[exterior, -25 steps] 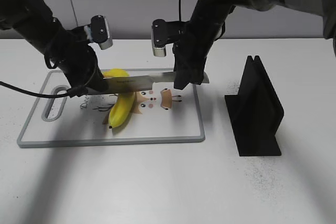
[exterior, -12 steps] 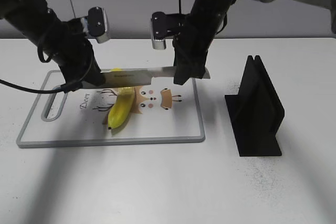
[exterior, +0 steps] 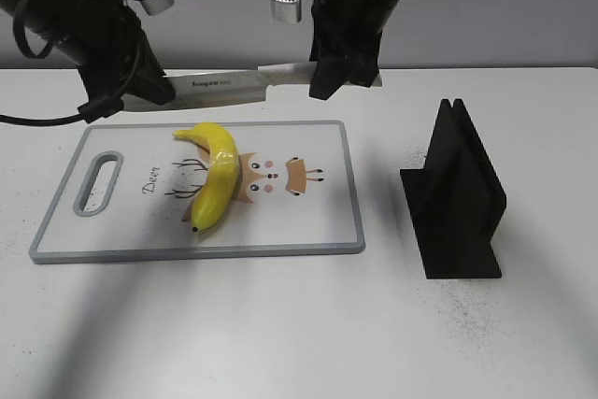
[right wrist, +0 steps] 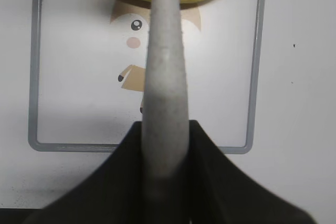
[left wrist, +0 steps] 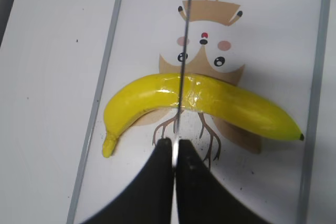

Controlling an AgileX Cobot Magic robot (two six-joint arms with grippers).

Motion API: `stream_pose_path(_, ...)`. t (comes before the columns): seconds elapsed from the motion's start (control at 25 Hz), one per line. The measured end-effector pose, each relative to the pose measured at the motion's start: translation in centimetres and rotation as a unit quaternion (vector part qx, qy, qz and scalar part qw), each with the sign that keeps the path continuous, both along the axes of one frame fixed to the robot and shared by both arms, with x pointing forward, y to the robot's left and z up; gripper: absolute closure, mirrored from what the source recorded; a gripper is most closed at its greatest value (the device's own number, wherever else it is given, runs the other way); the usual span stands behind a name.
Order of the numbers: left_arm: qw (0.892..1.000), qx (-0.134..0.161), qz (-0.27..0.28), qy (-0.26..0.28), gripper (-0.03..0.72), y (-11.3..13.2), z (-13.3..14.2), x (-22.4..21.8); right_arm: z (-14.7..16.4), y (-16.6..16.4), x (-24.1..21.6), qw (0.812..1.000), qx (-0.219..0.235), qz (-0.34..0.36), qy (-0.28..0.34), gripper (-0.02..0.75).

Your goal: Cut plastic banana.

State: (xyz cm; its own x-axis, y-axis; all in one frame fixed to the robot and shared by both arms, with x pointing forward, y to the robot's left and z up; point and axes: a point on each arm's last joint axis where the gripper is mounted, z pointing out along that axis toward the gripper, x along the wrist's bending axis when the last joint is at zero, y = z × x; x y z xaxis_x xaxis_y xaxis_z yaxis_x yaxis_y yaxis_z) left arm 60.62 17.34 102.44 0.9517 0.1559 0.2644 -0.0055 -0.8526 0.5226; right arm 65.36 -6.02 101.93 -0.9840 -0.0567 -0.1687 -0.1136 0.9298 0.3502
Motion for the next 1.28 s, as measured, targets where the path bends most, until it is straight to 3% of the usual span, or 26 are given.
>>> stream_pose_path(0.12,1.0,-0.004,0.002,0.001,0.701,-0.1,0.0,0.0,0.0,0.0,0.0,1.0,0.0,0.0,0.0,0.575)
stream_pose_path(0.24,1.0,-0.023,0.015,0.003,0.606,-0.1,0.2,0.1,0.0,0.0,0.0,1.0,-0.001,-0.003,0.004,0.575)
stream_pose_path(0.48,0.998,-0.046,0.034,-0.006,0.122,-0.4,0.6,0.5,-0.1,-0.1,-0.1,1.0,-0.003,-0.003,0.004,0.575)
stream_pose_path(0.56,0.997,-0.057,0.044,-0.011,0.061,-0.4,0.7,0.6,-0.1,-0.1,-0.1,1.0,-0.003,-0.003,0.004,0.575)
stream_pose_path(0.84,0.99,-0.101,0.076,-0.056,0.039,-0.3,5.0,-0.2,0.2,-0.3,0.0,1.0,-0.012,-0.021,0.003,0.575)
stream_pose_path(1.0,0.98,-0.124,0.15,-0.045,0.04,0.8,7.6,-1.3,2.1,-0.8,-0.4,0.996,-0.004,-0.084,0.003,0.575)
stream_pose_path(1.28,0.94,-0.112,0.321,-0.018,0.05,3.7,10.9,-3.9,6.1,-1.7,-1.6,0.968,0.042,-0.246,0.022,0.575)
